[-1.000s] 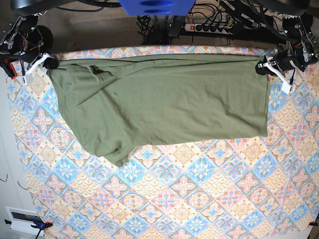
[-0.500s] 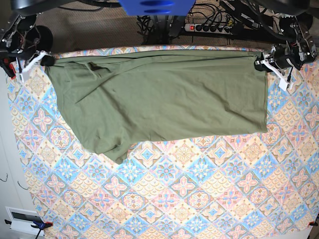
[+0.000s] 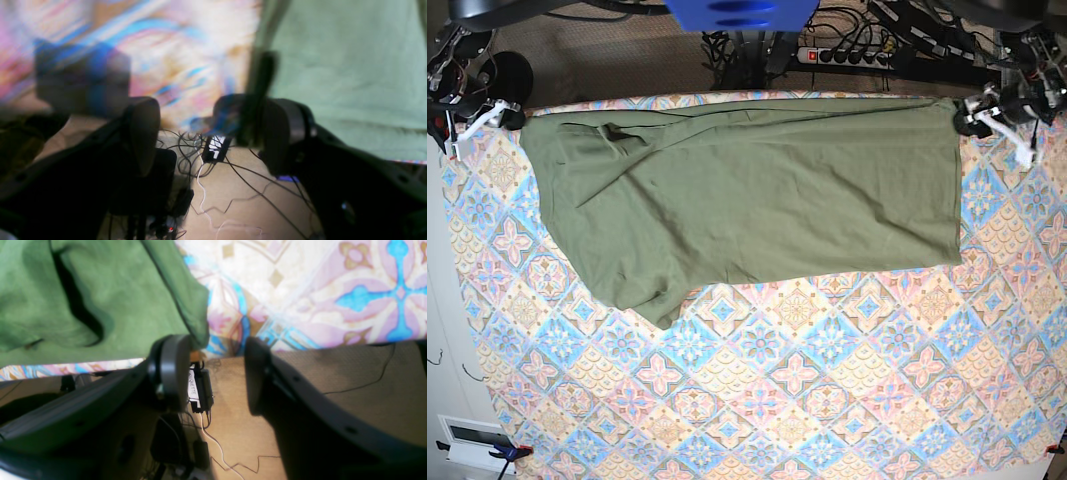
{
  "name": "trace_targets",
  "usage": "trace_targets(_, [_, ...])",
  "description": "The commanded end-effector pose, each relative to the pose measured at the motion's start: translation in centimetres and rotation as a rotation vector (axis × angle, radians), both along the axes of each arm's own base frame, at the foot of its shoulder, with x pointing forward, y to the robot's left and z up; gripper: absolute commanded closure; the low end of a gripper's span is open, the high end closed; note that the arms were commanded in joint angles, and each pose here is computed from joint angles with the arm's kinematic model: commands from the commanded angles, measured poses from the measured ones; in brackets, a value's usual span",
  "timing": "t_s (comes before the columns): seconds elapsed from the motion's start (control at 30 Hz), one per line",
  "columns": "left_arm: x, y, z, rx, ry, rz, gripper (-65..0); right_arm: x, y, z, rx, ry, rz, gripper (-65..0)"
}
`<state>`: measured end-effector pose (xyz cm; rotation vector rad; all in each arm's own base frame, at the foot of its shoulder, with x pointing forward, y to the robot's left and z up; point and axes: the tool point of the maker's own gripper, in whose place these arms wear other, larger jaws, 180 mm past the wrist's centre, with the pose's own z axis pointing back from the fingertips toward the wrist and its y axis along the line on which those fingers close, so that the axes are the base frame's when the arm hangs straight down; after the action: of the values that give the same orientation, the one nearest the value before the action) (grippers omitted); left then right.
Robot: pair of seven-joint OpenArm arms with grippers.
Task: Layout the t-shirt on the table in an organized manner, then fold the t-shirt properly
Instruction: 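Pull the folded shirt toward the robot with both grippers, smoothing it, then release the shirt and move both grippers to its long open edge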
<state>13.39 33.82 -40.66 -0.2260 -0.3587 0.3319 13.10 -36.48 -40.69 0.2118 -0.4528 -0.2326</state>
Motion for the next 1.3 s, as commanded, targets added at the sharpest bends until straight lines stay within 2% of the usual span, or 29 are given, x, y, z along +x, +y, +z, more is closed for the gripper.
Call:
trace_targets(0.0, [1.0,1.4,1.5,0.032,-0.05,0.013,-47.9,0.8,-1.3,1.5,-0.039,-0.042,-0.001,-26.0])
trace_targets(0.1, [1.7,2.9,2.6,0.053,-0.095,0.06,-47.8,0.8,-1.4,1.5,-0.041,-0.043,-0.003,-26.0])
trace_targets(0.5, [13.8,2.0,8.6,0.047,-0.4,0.065,-47.7,5.6,-1.3,3.5,-0.042,-0.163,-0.001,-25.9])
trace_targets(0.6, [16.8,0.7,9.1,0.085,-0.41,0.033,-47.7,6.9,-1.2,4.1,-0.041,-0.196,0.001,-25.9])
trace_targets(0.8, [20.1,-2.5,7.6,0.102,-0.357,-0.03,-47.8,7.9,-1.2,4.7,-0.041,-0.223,0.001,-25.9])
trace_targets(1.0, [21.8,-2.8,3.9,0.029,-0.329,0.027,-47.2,8.9,-1.2,5.3,-0.041,-0.252,0.0,-25.9])
trace_targets(1.27, [22.3,-2.4,1.5,-0.011,-0.354,0.092,-47.2,10.1,-1.1,6.0,-0.039,-0.279,0.004,-25.9])
